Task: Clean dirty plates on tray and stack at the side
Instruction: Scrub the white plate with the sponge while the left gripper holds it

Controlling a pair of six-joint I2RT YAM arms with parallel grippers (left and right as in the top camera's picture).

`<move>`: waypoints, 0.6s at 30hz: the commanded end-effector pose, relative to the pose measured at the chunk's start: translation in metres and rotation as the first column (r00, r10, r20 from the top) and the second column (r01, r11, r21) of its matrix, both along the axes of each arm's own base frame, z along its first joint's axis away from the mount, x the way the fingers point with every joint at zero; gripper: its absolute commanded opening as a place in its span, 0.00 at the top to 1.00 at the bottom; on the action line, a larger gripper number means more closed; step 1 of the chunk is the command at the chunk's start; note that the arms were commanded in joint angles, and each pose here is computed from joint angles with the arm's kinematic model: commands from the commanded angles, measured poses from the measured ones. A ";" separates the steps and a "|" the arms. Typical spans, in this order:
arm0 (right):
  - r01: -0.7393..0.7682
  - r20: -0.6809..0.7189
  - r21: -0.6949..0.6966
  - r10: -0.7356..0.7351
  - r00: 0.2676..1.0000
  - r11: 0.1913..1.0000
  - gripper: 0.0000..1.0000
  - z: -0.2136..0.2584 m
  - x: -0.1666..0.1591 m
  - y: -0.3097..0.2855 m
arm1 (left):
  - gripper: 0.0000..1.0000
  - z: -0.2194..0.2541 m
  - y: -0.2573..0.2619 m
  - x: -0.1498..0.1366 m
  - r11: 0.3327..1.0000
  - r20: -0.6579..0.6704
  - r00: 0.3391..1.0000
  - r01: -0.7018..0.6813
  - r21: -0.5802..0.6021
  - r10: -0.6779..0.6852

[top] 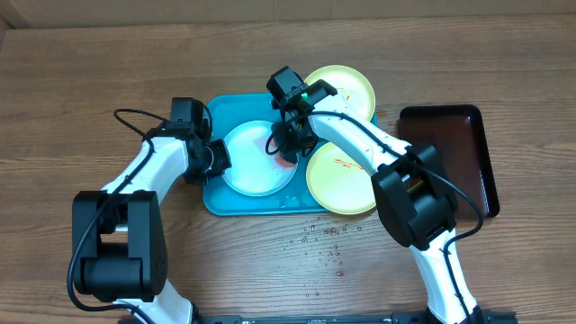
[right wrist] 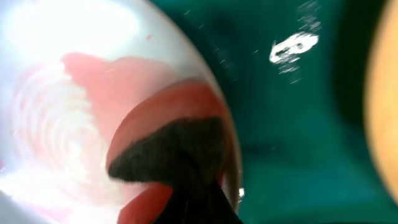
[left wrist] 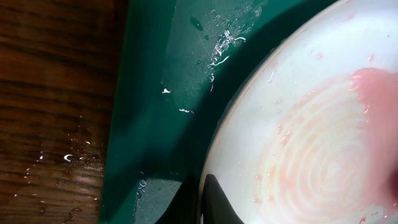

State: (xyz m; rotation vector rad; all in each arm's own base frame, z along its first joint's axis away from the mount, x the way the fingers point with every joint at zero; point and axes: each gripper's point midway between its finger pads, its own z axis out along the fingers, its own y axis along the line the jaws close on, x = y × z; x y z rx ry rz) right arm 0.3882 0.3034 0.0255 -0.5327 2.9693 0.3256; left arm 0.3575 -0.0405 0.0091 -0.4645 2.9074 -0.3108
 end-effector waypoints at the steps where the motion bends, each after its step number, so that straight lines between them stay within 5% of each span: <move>1: -0.063 -0.064 0.081 0.068 0.996 0.995 0.96 0.001 -0.021 0.024 | 0.96 -0.001 0.012 -0.001 0.999 0.001 0.999 -0.038 0.038 0.038; 10: -0.111 -0.173 0.168 0.140 0.975 0.979 0.96 -0.009 -0.064 0.051 | 0.96 0.002 0.002 0.004 0.999 0.020 0.999 -0.031 -0.024 0.032; 18: -0.104 -0.122 0.387 0.163 0.979 0.916 0.96 0.012 -0.051 0.095 | 0.96 0.003 -0.003 0.003 0.998 0.018 1.000 -0.023 -0.053 0.024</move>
